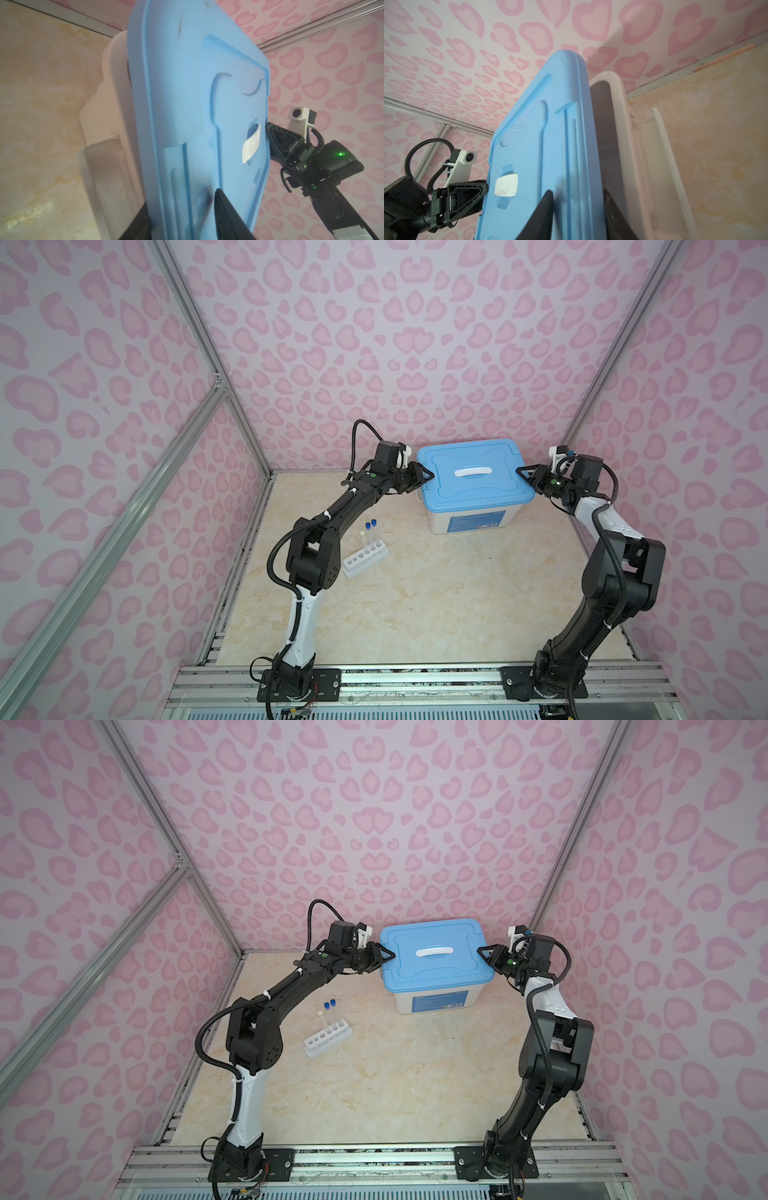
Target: Organize the chemistry lab equipment
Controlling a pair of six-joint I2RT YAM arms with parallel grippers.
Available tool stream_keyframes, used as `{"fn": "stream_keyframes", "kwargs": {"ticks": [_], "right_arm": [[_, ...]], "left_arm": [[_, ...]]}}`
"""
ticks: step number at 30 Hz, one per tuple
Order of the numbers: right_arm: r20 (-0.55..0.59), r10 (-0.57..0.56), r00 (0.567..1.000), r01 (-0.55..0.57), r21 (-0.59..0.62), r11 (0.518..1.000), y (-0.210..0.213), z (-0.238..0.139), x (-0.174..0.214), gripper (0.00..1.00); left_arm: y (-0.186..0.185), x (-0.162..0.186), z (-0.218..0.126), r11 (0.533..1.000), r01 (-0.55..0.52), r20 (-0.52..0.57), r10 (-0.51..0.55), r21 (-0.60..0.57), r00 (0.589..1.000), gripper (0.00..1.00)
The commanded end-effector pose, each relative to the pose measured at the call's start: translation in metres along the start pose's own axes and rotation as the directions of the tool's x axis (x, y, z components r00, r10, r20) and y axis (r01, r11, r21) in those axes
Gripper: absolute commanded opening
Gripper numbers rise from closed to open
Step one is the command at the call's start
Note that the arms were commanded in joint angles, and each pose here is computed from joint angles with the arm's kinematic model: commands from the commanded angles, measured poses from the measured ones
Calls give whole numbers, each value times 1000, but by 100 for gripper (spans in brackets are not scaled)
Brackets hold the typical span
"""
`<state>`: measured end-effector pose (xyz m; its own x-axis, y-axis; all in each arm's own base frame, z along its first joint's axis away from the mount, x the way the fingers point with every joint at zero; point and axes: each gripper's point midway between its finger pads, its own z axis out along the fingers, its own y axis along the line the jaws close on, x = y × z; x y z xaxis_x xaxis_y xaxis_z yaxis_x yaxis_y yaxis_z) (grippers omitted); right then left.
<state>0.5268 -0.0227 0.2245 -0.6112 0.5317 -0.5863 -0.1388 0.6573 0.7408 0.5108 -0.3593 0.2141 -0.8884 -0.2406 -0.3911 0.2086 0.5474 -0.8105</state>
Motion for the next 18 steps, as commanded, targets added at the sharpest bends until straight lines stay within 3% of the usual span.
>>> {"fn": "stream_keyframes", "kwargs": {"ticks": [1, 18], "right_arm": [[-13, -17, 1000, 17, 3, 1000, -2, 4, 2, 38], [-19, -25, 1000, 25, 9, 1000, -6, 10, -9, 38]], "left_arm": [[-5, 2, 6, 999, -17, -10, 17, 39, 1000, 45], [0, 5, 14, 999, 1, -26, 1, 43, 1000, 44]]}}
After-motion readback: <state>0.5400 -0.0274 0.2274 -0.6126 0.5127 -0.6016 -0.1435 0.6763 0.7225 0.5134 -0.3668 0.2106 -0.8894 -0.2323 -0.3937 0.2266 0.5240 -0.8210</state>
